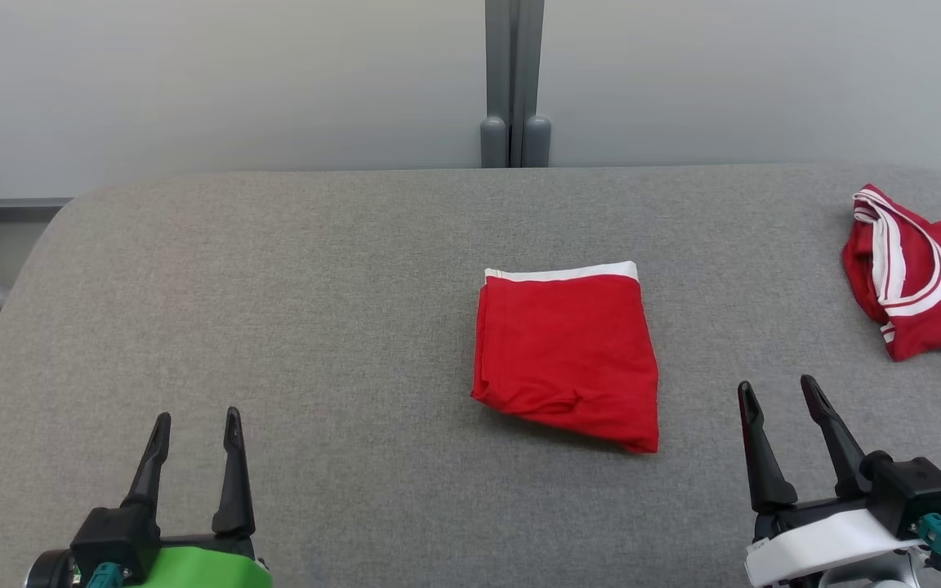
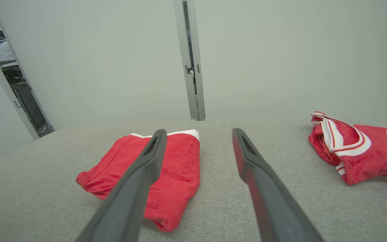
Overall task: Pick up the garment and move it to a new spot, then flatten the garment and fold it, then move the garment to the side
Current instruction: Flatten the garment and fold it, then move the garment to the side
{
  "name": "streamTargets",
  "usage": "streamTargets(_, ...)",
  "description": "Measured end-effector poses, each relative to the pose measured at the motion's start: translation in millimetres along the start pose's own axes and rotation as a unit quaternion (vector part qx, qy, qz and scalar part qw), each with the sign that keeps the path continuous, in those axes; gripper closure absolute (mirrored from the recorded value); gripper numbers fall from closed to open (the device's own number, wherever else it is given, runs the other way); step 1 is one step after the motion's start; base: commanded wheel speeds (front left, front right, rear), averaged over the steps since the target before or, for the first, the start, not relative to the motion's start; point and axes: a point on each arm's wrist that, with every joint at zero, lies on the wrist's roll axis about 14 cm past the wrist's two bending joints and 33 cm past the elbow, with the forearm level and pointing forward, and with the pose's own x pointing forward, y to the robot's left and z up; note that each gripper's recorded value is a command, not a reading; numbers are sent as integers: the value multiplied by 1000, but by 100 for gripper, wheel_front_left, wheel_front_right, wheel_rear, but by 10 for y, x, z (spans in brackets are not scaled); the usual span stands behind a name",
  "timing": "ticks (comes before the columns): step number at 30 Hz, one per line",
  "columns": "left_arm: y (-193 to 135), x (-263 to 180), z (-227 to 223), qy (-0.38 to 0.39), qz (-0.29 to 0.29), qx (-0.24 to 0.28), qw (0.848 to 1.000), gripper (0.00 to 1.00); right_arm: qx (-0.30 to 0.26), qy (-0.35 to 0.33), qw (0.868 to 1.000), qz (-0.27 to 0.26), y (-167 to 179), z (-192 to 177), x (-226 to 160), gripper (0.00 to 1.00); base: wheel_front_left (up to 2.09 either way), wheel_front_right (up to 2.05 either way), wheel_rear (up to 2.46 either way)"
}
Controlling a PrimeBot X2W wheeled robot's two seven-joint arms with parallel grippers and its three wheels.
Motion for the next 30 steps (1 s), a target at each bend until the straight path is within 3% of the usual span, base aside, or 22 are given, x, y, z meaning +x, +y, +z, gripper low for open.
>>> streamTargets(30,4,-27,74,27,-2,4,1000,0,-15,24,1000,9,76,-16,32,0,0,0,0)
